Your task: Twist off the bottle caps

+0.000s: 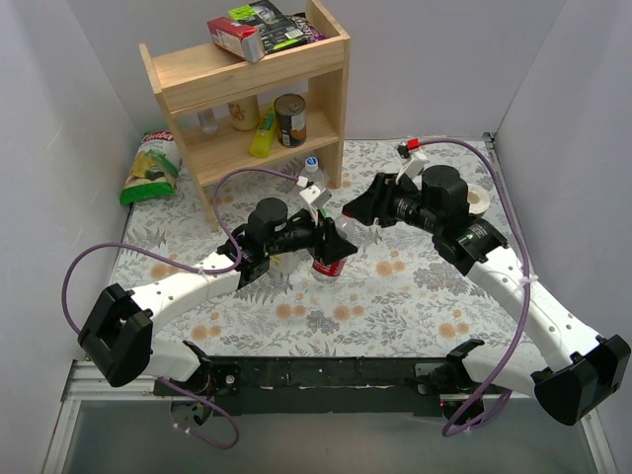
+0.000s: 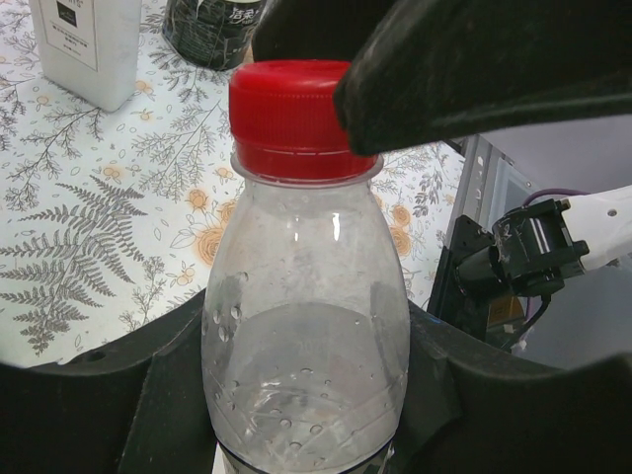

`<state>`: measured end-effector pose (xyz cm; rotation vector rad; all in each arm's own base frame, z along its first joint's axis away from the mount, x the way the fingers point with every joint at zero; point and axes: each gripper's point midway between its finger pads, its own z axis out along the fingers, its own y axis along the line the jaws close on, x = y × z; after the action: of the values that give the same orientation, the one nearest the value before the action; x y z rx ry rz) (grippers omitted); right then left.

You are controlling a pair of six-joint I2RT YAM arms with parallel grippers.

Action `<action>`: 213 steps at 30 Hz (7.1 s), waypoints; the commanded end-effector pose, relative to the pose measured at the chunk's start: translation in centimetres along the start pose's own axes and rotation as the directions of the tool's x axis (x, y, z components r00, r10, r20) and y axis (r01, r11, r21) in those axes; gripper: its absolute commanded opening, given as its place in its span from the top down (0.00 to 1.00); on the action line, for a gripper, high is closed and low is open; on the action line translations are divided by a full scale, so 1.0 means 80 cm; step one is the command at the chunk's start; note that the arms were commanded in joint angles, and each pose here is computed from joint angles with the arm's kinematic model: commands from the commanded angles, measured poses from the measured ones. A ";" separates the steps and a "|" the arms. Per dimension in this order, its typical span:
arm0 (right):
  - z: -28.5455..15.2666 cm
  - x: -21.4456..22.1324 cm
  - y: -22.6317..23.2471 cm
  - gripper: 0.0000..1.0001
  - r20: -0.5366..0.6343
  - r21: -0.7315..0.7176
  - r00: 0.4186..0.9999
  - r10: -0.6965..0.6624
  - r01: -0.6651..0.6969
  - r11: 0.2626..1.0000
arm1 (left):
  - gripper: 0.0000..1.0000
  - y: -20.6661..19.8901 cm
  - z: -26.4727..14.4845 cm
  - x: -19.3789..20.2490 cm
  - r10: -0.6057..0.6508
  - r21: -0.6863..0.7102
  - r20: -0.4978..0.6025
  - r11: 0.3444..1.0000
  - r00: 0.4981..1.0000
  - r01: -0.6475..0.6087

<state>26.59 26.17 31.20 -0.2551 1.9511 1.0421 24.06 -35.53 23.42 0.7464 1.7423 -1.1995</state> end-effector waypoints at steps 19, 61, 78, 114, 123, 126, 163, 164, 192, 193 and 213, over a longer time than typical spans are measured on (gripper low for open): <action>0.007 -0.007 0.019 0.81 0.059 -0.098 0.998 0.011 -0.005 0.995 | 0.64 -0.019 -0.009 -0.023 0.044 0.024 0.062 0.999 0.997 -0.046; -0.082 0.050 0.117 0.99 0.062 -0.717 0.910 -0.410 0.327 0.616 | 0.66 -0.162 -0.073 -0.020 0.124 0.638 0.109 0.752 0.986 -0.165; -0.074 0.030 0.094 0.27 0.066 -0.540 0.924 -0.376 0.350 0.765 | 0.66 -0.123 -0.047 -0.031 0.128 0.455 0.128 0.874 0.984 -0.173; -0.020 -0.020 0.041 0.29 0.101 -0.066 0.990 -0.096 0.103 0.993 | 0.66 -0.029 -0.019 -0.035 0.144 0.033 0.098 0.988 0.985 -0.148; -0.012 -0.013 0.052 0.34 0.094 -0.094 0.990 -0.101 0.110 0.989 | 0.65 -0.027 -0.015 -0.030 0.145 0.029 0.086 0.989 0.986 -0.148; -0.009 -0.010 0.050 0.38 0.085 -0.091 0.992 -0.097 0.105 0.990 | 0.65 -0.027 -0.015 -0.028 0.146 0.028 0.084 0.989 0.986 -0.148; -0.043 0.023 0.111 0.99 0.043 -0.475 0.975 -0.217 0.211 0.854 | 0.67 -0.132 -0.059 -0.043 0.182 0.417 0.182 0.876 0.966 -0.243; -0.049 0.026 0.117 0.99 0.039 -0.512 0.970 -0.240 0.225 0.829 | 0.67 -0.137 -0.062 -0.041 0.181 0.440 0.181 0.864 0.967 -0.244; -0.067 0.005 0.129 0.36 0.049 -0.492 0.960 -0.275 0.263 0.830 | 0.66 -0.097 -0.041 -0.042 0.198 0.283 0.143 0.931 0.970 -0.232; -0.067 0.004 0.126 0.35 0.049 -0.474 0.961 -0.271 0.261 0.841 | 0.66 -0.091 -0.041 -0.047 0.217 0.249 0.157 0.935 0.964 -0.251; -0.039 -0.021 0.076 0.37 0.084 -0.103 0.978 -0.193 0.201 0.974 | 0.66 -0.030 -0.028 -0.048 0.170 -0.024 0.136 0.985 0.976 -0.168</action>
<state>21.37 27.41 35.75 -0.5299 1.7650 1.0725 22.25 -34.39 25.50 0.8108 1.5985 -1.1331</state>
